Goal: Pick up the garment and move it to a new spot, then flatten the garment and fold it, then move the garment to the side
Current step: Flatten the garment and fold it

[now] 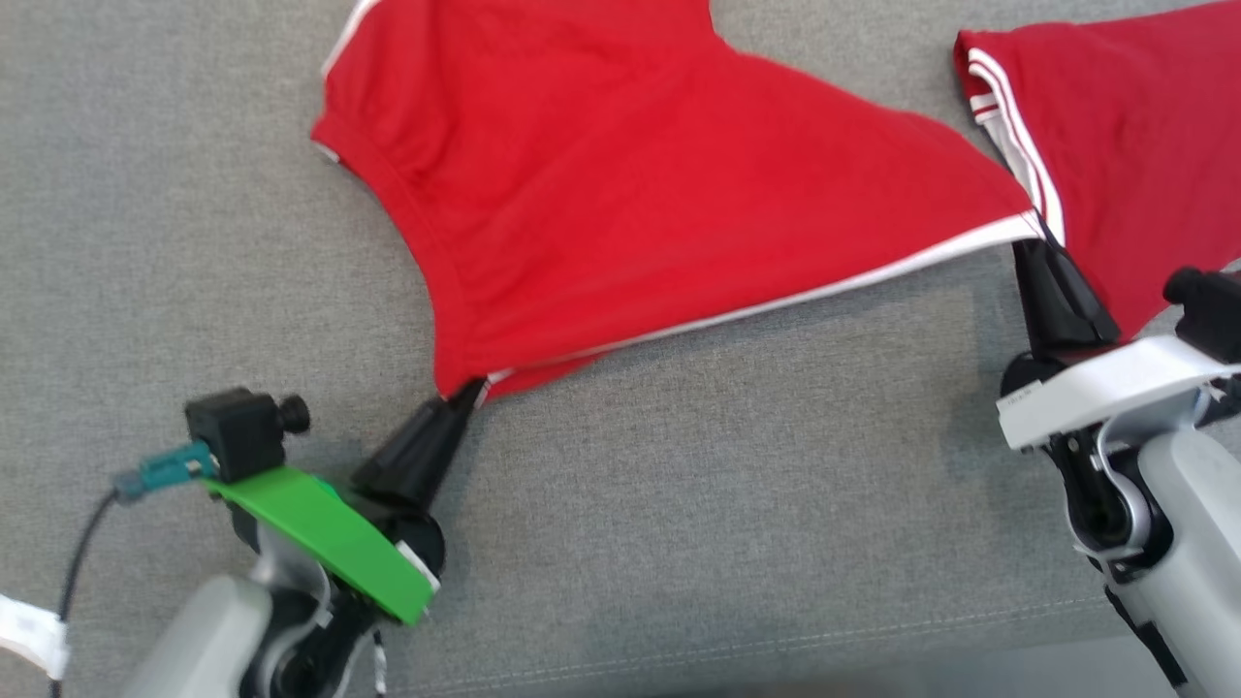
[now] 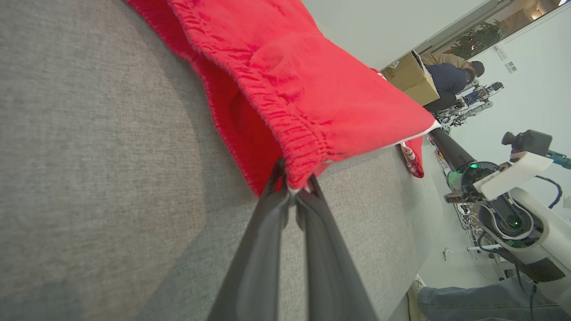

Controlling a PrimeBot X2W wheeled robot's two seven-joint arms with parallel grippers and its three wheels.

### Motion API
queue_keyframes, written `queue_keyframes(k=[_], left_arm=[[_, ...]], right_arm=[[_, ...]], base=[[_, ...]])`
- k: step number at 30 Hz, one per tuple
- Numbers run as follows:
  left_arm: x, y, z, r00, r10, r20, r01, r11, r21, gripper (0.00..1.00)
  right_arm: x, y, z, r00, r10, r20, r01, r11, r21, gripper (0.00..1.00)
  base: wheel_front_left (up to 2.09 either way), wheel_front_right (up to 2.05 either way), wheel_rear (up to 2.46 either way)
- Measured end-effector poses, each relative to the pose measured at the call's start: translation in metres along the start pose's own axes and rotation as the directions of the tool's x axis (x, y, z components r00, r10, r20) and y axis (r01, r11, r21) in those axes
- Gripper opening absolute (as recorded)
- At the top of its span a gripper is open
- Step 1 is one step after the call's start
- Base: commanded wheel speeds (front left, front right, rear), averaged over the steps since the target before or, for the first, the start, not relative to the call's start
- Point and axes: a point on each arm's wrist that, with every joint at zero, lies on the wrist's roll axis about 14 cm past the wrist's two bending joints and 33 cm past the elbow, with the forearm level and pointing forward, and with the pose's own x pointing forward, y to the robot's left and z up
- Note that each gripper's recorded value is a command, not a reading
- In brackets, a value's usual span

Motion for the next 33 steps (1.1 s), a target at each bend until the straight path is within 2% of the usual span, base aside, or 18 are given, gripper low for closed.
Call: queue_keyframes(k=[5, 10, 20, 22, 24, 28, 33], left_arm=[[-0.016, -0.020, -0.017, 1.000, -0.019, 0.006, 0.019, 0.999, -0.031, 0.00], [-0.037, -0.020, -0.024, 0.999, 0.015, 0.029, -0.015, 1.000, -0.004, 0.00], [-0.081, -0.028, -0.069, 0.998, 0.061, -0.028, -0.063, 0.996, -0.066, 0.00], [-0.086, -0.034, -0.076, 0.998, 0.056, -0.038, -0.060, 0.992, -0.110, 0.00], [-0.091, -0.035, -0.081, 0.997, 0.062, -0.042, -0.069, 0.982, -0.173, 0.00], [-0.090, -0.042, -0.078, 0.998, 0.038, -0.049, -0.048, 0.974, -0.221, 0.00], [-0.078, -0.056, -0.054, 0.999, -0.041, -0.034, 0.031, 0.969, -0.247, 0.00]], right_arm=[[-0.024, -0.010, -0.004, 0.999, -0.005, -0.034, 0.002, 0.997, -0.073, 0.00], [-0.049, -0.014, -0.016, 0.996, 0.002, -0.088, -0.013, 0.991, -0.131, 0.00], [-0.103, -0.021, -0.053, 0.970, -0.032, -0.240, 0.015, 0.997, -0.074, 0.00], [-0.112, -0.025, -0.056, 0.962, -0.039, -0.269, 0.023, 0.998, -0.062, 0.00], [-0.111, -0.023, -0.050, 0.965, -0.030, -0.261, 0.019, 0.999, -0.043, 0.00], [-0.096, -0.015, -0.023, 0.981, 0.011, -0.194, -0.019, 0.999, -0.036, 0.00], [-0.046, 0.015, 0.029, 0.985, 0.147, -0.085, -0.154, 0.986, -0.070, 0.00]], base=[[0.00, 0.00, 0.00], [0.00, 0.00, 0.00], [0.00, 0.00, 0.00], [0.00, 0.00, 0.00], [0.00, 0.00, 0.00], [0.00, 0.00, 0.00], [0.00, 0.00, 0.00]])
